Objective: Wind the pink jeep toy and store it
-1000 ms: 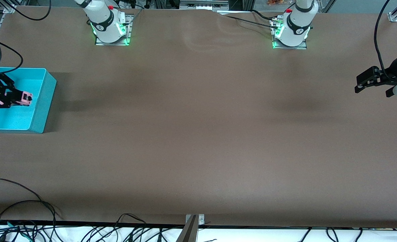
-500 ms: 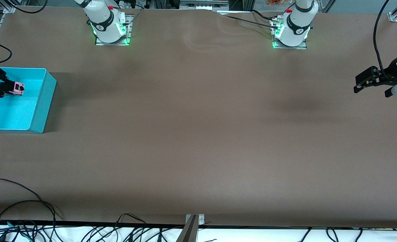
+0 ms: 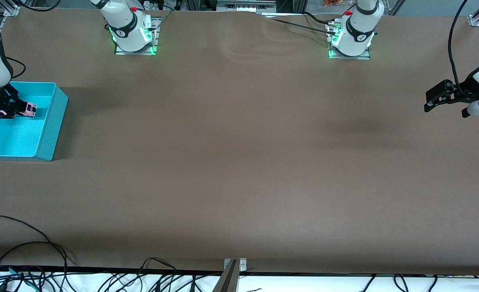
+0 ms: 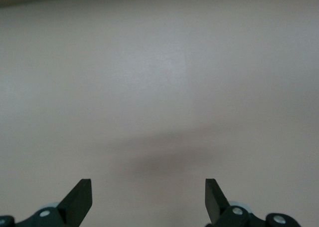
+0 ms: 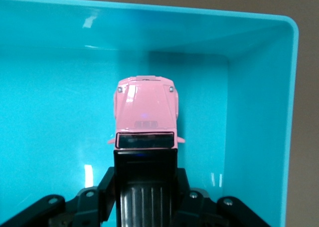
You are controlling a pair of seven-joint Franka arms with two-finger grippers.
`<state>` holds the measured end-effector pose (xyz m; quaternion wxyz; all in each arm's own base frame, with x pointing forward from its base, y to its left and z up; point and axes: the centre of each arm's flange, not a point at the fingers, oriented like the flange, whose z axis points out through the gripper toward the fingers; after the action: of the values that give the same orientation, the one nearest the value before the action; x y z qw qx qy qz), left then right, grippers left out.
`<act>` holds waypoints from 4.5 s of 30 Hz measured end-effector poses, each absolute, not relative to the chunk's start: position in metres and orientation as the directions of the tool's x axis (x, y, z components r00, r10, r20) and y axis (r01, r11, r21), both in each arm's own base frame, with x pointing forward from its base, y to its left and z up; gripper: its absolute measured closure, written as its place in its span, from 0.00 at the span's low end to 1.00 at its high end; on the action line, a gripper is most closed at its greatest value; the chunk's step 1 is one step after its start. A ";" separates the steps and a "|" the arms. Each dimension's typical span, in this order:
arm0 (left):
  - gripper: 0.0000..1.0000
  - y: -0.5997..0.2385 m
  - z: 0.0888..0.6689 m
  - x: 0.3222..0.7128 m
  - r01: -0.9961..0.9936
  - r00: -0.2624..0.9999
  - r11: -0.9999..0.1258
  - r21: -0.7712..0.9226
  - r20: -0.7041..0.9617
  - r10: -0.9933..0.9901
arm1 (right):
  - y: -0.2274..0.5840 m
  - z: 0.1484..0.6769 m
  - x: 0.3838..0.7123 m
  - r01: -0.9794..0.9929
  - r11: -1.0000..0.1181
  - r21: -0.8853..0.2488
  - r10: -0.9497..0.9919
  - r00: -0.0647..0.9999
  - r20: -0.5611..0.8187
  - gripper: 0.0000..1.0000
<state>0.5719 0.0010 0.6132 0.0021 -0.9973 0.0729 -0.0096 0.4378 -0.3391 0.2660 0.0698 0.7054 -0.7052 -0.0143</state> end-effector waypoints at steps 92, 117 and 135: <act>0.00 -0.008 0.627 0.570 -0.004 1.000 -1.000 -0.002 0.022 -0.004 | -0.003 0.596 0.531 -0.376 -0.926 0.024 -0.377 0.926 -0.024 0.00; 0.00 -0.009 0.627 0.569 -0.007 1.000 -1.000 -0.002 0.015 -0.007 | 0.066 0.623 0.518 -0.126 -0.991 0.053 -0.130 0.988 -0.079 0.00; 0.00 -0.009 0.627 0.569 -0.007 1.000 -1.000 -0.002 0.014 -0.007 | 0.051 0.638 0.529 -0.134 -0.990 0.040 -0.137 0.989 -0.061 0.00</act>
<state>0.5690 -0.0090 0.6268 0.0008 -1.0000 0.0034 -0.0072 0.5287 0.0507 0.6376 0.0180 0.9970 -0.0679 -0.0319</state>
